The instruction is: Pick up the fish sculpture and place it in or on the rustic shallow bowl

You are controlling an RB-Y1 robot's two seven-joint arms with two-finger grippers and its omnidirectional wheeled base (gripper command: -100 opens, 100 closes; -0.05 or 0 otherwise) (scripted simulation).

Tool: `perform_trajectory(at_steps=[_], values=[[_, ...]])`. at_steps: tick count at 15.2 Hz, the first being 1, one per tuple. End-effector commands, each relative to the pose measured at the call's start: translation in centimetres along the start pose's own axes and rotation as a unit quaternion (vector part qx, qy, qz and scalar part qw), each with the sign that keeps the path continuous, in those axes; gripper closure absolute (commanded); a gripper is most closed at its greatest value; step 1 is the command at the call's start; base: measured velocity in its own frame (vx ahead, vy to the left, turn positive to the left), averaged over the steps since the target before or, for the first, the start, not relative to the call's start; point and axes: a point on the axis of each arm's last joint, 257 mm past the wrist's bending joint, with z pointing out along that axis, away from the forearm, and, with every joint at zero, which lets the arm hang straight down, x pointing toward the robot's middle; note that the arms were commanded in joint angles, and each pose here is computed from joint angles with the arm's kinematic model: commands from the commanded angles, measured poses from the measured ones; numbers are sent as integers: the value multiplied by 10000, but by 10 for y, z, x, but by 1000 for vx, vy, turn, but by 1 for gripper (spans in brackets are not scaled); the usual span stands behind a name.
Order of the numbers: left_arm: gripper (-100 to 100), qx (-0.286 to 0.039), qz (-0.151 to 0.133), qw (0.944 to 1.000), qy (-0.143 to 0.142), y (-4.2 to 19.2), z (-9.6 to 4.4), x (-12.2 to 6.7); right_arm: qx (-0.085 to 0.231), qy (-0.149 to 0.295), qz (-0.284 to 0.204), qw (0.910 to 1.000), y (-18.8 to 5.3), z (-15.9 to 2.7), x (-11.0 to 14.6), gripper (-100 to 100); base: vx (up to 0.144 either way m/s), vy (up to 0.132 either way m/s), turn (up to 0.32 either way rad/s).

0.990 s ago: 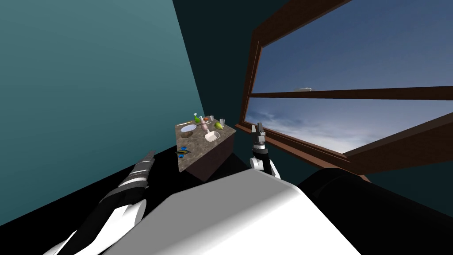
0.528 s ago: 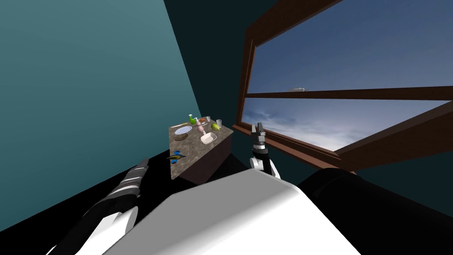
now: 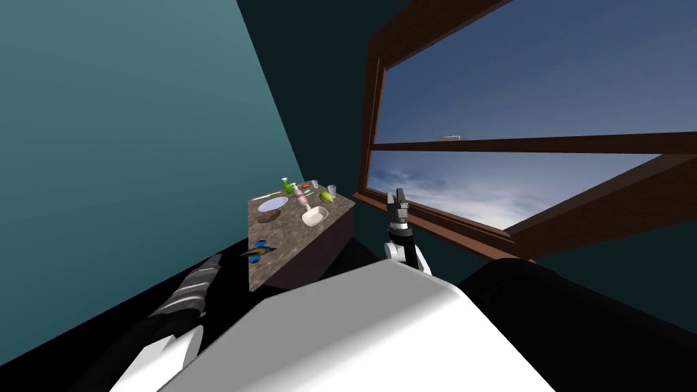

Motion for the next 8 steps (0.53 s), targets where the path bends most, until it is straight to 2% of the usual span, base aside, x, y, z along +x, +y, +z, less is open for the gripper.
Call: perform_trajectory(at_steps=[1,2,3,5,6,8], values=[[-100,-304,6,9995,23,19,-4,-1,0,0,0,10000,0,0,0,0,58,-39,-125],[-100,-485,-2,9988,31,31,-6,-2,0,0,0,10000,0,0,0,0,79,-48,-222],[-100,-496,-2,9988,35,32,-6,-2,0,0,0,10000,0,0,0,0,82,-39,-145],[-100,-846,-39,9964,60,54,-12,-2,0,0,0,10000,0,0,0,0,88,-42,-131],[-100,-848,-39,9964,61,54,-12,-2,0,0,0,10000,0,0,0,0,77,-38,-123],[-100,-1152,-92,9933,85,74,-19,-1,0,0,0,10000,0,0,0,0,86,-28,-135]])
